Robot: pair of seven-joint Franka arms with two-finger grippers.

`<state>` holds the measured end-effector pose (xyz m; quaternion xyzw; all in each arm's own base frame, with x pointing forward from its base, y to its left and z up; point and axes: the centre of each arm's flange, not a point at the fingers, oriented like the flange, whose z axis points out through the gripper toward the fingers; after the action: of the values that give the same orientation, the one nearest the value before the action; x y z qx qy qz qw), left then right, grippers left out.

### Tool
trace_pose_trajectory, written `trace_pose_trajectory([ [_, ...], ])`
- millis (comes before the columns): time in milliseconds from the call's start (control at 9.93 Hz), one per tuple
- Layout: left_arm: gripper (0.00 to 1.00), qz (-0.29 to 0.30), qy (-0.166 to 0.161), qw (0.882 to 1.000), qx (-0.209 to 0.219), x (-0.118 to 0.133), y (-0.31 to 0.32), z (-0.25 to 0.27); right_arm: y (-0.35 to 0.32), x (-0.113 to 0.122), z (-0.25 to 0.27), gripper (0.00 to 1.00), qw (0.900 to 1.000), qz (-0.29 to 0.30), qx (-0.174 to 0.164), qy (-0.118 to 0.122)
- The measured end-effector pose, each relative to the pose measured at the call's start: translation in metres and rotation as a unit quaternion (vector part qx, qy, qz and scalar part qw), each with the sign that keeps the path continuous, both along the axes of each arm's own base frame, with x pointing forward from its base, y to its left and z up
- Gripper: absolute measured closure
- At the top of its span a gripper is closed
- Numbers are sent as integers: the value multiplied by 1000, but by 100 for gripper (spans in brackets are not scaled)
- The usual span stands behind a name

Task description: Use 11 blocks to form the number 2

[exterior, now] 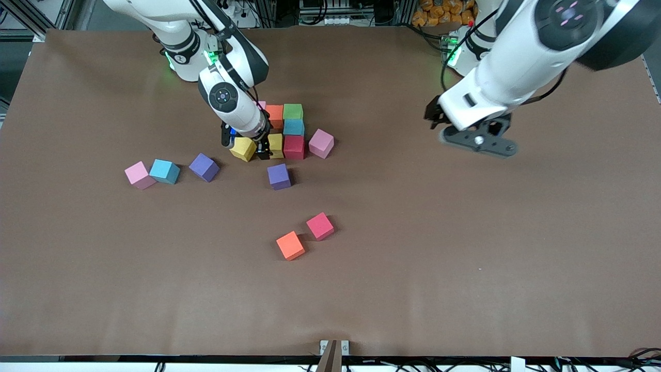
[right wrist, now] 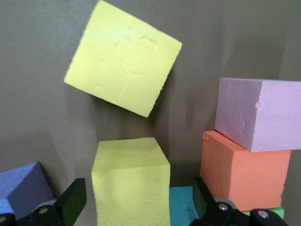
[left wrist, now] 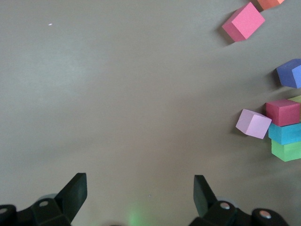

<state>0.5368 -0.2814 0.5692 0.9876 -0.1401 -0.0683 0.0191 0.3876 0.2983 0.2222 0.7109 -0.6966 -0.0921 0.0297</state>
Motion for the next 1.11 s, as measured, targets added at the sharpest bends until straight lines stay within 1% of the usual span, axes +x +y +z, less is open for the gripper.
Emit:
trace_pose_trajectory([
  [101, 0, -4, -1, 1000, -4, 4, -7, -8, -2, 10, 10, 0, 1000, 5, -7, 0],
  [201, 0, -8, -2, 1000, -7, 6, -14, -16, -4, 23, 21, 0, 1000, 7, -10, -7],
  [403, 0, -29, -7, 999, -18, 7, -46, -40, -9, 57, 46, 0, 1000, 10, -4, -24],
  [504, 0, -34, -6, 999, -22, 4, -69, -57, -10, 73, 56, 0, 1000, 16, -2, -25],
  [705, 0, -6, 3, 1000, -19, -8, -115, -93, -3, 103, 57, 0, 999, 29, 3, -29],
  [806, 0, 9, 5, 1000, -11, -18, -139, -114, 2, 114, 46, 0, 999, 39, 2, -28],
  [906, 0, 24, 4, 1000, -4, -30, -161, -136, 6, 121, 31, 0, 999, 49, -2, -23],
  [1108, 0, 48, 1, 999, -2, -59, -192, -182, -2, 121, 14, 0, 998, 52, -19, 6],
])
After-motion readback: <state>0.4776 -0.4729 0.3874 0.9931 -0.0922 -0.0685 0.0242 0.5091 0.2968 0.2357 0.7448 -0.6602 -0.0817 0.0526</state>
